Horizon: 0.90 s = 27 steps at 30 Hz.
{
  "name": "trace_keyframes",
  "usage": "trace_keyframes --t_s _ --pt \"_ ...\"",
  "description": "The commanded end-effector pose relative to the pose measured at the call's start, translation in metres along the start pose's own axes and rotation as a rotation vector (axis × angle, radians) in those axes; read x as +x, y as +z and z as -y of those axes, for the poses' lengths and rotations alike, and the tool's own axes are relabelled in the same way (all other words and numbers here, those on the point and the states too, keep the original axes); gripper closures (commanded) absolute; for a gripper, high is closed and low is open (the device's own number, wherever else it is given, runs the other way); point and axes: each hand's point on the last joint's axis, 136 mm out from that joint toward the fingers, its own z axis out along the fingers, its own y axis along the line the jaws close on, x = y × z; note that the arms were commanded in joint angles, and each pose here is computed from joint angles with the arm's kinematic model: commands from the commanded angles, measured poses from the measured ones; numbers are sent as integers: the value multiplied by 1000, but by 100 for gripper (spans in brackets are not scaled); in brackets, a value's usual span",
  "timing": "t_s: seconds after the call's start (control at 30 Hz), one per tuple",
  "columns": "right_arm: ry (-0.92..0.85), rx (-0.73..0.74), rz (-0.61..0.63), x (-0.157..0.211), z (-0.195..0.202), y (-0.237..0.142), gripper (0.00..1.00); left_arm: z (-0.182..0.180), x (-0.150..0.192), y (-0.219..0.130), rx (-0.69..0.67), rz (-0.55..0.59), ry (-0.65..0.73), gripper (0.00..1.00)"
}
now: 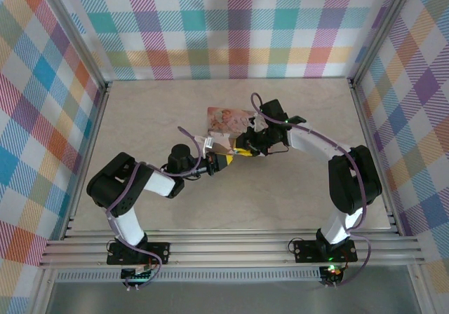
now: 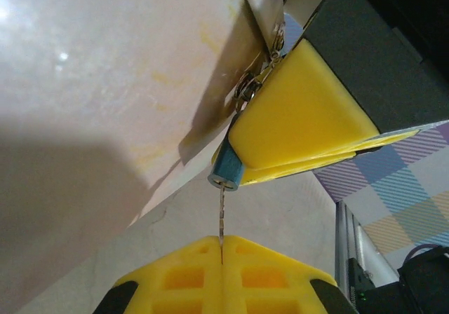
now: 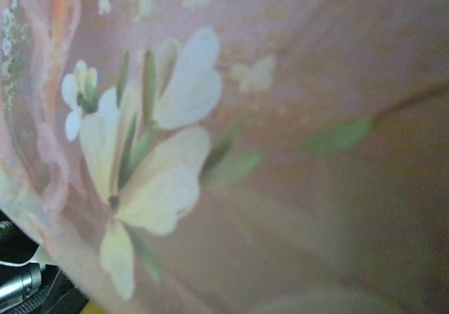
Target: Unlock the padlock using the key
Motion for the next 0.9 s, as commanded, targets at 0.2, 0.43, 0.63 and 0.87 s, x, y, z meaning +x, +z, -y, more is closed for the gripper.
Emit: trace_keyframes --t_s 0.2,0.43,0.63,0.87 --pt "31 -61 -237 52 -10 16 100 31 -61 -5 15 260 247 100" --pt "63 -107 -269 56 -12 27 100 36 -54 -3 -40 269 326 100" --pt "72 -140 -264 55 -21 26 100 40 -53 1 4 266 286 100" --pt "85 -101 -283 62 -11 25 100 50 -65 -1 18 296 301 100"
